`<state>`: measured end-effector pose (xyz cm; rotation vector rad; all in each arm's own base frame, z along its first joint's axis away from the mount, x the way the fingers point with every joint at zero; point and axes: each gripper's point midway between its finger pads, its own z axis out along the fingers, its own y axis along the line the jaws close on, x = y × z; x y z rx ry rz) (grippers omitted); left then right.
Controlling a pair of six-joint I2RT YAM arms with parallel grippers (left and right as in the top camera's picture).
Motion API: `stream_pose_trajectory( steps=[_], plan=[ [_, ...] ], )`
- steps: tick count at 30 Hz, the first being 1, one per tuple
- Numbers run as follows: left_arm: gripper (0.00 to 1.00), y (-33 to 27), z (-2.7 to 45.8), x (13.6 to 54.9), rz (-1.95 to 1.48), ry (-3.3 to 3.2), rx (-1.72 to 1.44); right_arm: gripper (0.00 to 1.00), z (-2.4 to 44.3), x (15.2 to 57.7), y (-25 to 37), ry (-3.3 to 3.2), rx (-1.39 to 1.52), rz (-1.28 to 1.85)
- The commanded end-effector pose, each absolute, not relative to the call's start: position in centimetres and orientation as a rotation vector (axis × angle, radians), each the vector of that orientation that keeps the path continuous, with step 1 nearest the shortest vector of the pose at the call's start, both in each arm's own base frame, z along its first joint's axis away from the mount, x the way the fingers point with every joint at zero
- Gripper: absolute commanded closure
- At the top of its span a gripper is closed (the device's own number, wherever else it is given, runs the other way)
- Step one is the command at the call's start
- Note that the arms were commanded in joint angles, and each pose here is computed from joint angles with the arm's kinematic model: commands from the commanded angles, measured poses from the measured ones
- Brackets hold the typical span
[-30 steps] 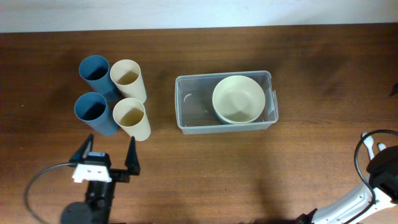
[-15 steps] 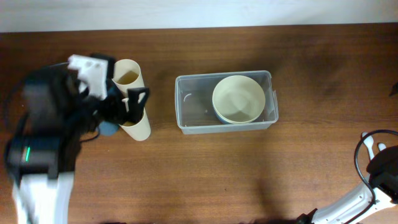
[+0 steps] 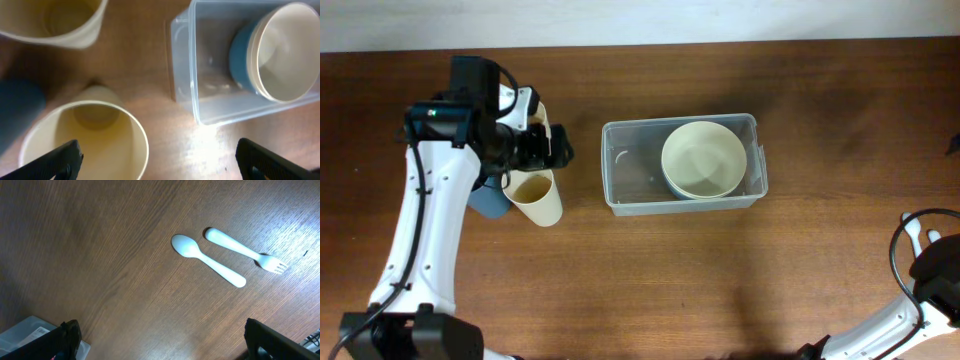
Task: Pack container
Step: 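Reach the left gripper to the front beige cup and grasp it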
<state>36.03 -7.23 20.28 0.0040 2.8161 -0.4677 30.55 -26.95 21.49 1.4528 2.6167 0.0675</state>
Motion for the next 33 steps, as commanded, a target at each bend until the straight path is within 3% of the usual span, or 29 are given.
stream_pose_trajectory(
  steps=[1, 9, 13, 33],
  plan=[
    [0.00, -8.0, 20.8, 35.8, -0.467, 2.825, 0.013, 0.01, 21.5, 30.7, -26.7, 2.612, 1.457, 0.076],
    [0.00, -9.3, 19.2, 34.4, -0.359, 2.915, 0.096, 0.01, 21.5, 30.7, -26.7, 2.612, 1.457, 0.076],
    [0.00, -7.7, 17.9, 34.4, -0.206, 2.969, -0.020, 0.01, 21.5, 30.7, -26.7, 2.612, 1.457, 0.076],
    [0.00, -8.3, 14.2, 34.8, -0.252, 3.084, -0.034, 0.01, 21.5, 30.7, -26.7, 2.612, 1.457, 0.076]
  ],
)
